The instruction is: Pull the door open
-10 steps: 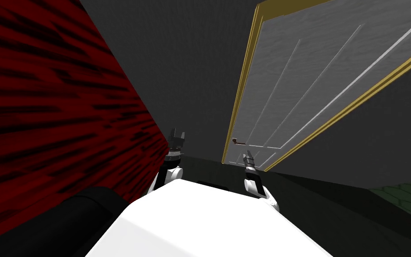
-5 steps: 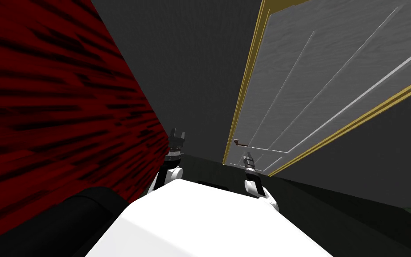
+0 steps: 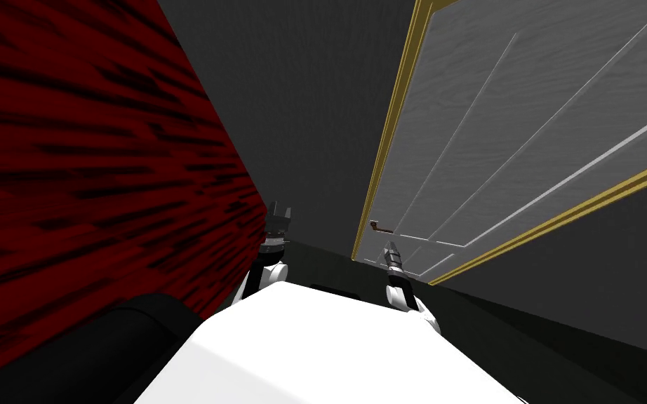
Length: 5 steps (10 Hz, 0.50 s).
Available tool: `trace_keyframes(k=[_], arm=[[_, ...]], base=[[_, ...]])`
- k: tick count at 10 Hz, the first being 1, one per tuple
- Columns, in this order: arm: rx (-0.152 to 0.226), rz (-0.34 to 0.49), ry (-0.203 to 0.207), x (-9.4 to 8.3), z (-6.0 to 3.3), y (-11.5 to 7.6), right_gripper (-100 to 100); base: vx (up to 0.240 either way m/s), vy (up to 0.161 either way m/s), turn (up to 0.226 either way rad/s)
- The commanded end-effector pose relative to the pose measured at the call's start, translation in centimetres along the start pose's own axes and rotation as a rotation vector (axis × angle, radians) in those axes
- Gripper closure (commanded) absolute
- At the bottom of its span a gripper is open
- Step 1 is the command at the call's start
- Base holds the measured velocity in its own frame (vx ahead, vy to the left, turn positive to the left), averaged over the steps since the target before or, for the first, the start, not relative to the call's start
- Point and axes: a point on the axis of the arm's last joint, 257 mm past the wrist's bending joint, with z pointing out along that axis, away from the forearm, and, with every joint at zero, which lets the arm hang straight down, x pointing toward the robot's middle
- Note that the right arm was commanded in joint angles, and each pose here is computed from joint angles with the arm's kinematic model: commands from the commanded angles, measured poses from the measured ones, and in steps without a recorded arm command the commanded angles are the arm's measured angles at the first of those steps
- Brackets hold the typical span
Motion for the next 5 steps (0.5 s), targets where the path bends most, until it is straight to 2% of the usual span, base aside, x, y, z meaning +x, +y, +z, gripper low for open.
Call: trace_keyframes(k=[1,2,5], arm=[[0.021,0.002,-0.01,-0.5,-0.27,-0.9,-100],[0.031,0.004,-0.015,-0.8,-0.32,-1.3,-100],[0.046,0.005,-0.022,-1.1,-0.53,-1.9,-100]], base=[[0.007,-0.06,0.16],[0.011,-0.07,0.194],[-0.001,-0.04,0.087]])
